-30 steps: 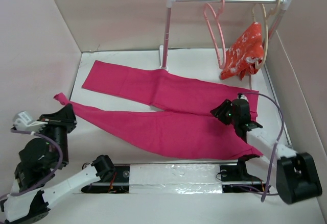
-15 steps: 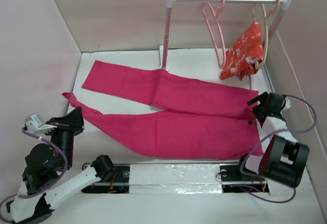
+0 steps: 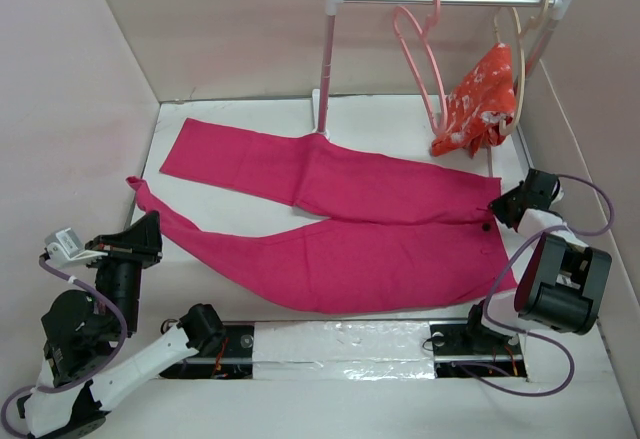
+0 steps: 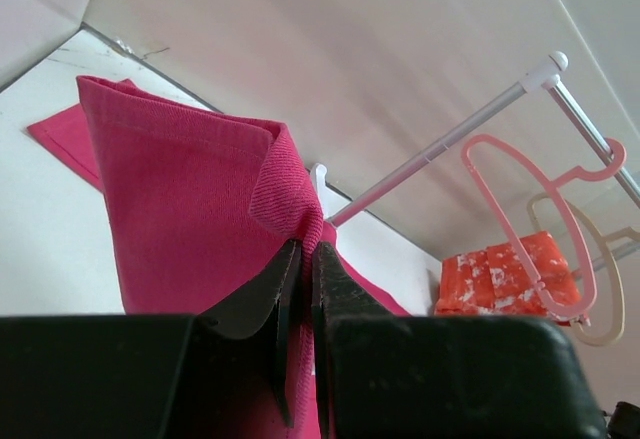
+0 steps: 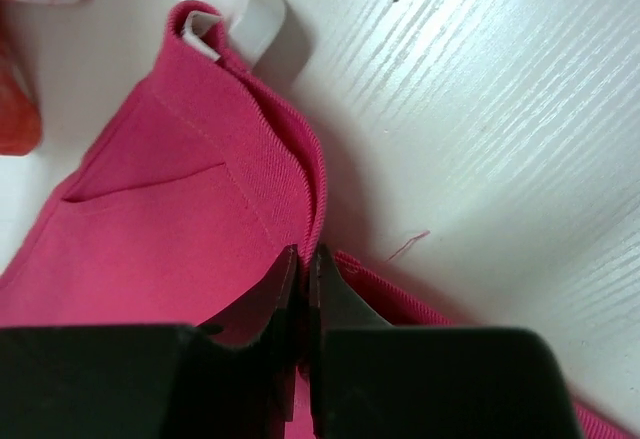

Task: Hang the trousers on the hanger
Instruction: Flatten out the trousers at the center of the board.

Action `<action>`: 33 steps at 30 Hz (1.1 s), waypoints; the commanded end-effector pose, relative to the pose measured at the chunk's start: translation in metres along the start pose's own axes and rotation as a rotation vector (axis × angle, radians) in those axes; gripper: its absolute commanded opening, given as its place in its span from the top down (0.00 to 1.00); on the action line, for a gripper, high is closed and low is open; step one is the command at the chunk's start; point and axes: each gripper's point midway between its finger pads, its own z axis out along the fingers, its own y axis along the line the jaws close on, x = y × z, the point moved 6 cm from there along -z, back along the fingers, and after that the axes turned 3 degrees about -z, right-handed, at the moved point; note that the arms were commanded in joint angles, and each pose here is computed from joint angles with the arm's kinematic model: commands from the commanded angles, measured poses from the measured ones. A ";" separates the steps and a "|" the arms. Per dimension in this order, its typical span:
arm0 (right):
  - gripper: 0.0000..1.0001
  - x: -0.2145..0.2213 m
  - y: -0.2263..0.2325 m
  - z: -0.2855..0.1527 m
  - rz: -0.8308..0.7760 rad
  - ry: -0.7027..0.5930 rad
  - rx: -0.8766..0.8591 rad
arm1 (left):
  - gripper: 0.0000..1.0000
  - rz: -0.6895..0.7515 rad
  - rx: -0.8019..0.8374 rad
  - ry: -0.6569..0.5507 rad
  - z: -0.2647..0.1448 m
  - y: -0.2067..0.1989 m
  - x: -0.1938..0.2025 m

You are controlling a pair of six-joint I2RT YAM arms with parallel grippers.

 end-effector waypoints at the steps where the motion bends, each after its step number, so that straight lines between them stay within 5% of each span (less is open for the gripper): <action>1: 1.00 -0.033 0.030 -0.015 0.017 -0.170 -0.130 | 1.00 -0.064 0.041 -0.036 -0.004 -0.002 -0.011; 5: 1.00 -0.072 0.060 -0.016 0.003 -0.240 -0.197 | 1.00 -0.065 0.047 -0.034 -0.004 -0.002 -0.011; 7: 1.00 -0.077 0.060 0.000 -0.022 -0.170 -0.143 | 1.00 -0.062 0.049 -0.031 -0.004 -0.003 -0.010; 9: 0.80 -0.097 0.073 0.001 -0.035 -0.179 -0.140 | 1.00 -0.058 0.057 -0.025 -0.004 -0.004 -0.008; 10: 0.46 -0.093 0.070 0.009 -0.036 -0.141 -0.107 | 1.00 -0.053 0.064 -0.020 -0.003 -0.006 -0.007; 11: 0.31 -0.097 0.069 0.010 -0.035 -0.144 -0.083 | 1.00 -0.049 0.065 -0.017 -0.003 -0.007 -0.007; 13: 0.13 -0.098 0.069 0.007 -0.046 -0.131 -0.067 | 1.00 -0.042 0.076 -0.008 -0.002 -0.009 -0.005; 16: 0.11 -0.084 0.056 -0.009 -0.027 -0.128 -0.029 | 1.00 -0.040 0.095 0.001 -0.002 -0.012 -0.003; 25: 0.29 0.004 -0.041 -0.084 0.156 -0.271 0.157 | 1.00 -0.046 0.160 0.021 -0.004 -0.020 -0.004; 27: 0.46 0.013 -0.041 -0.089 0.192 -0.251 0.122 | 1.00 -0.048 0.165 0.024 -0.005 -0.021 -0.004; 28: 0.81 0.018 -0.041 -0.093 0.232 -0.215 0.133 | 1.00 -0.049 0.165 0.022 -0.005 -0.020 -0.004; 29: 1.00 0.014 -0.036 -0.095 0.240 -0.209 0.119 | 1.00 -0.053 0.168 0.022 -0.005 -0.020 -0.004; 33: 0.97 0.013 -0.046 -0.095 0.207 -0.098 0.300 | 1.00 -0.054 0.173 0.026 -0.006 -0.021 -0.005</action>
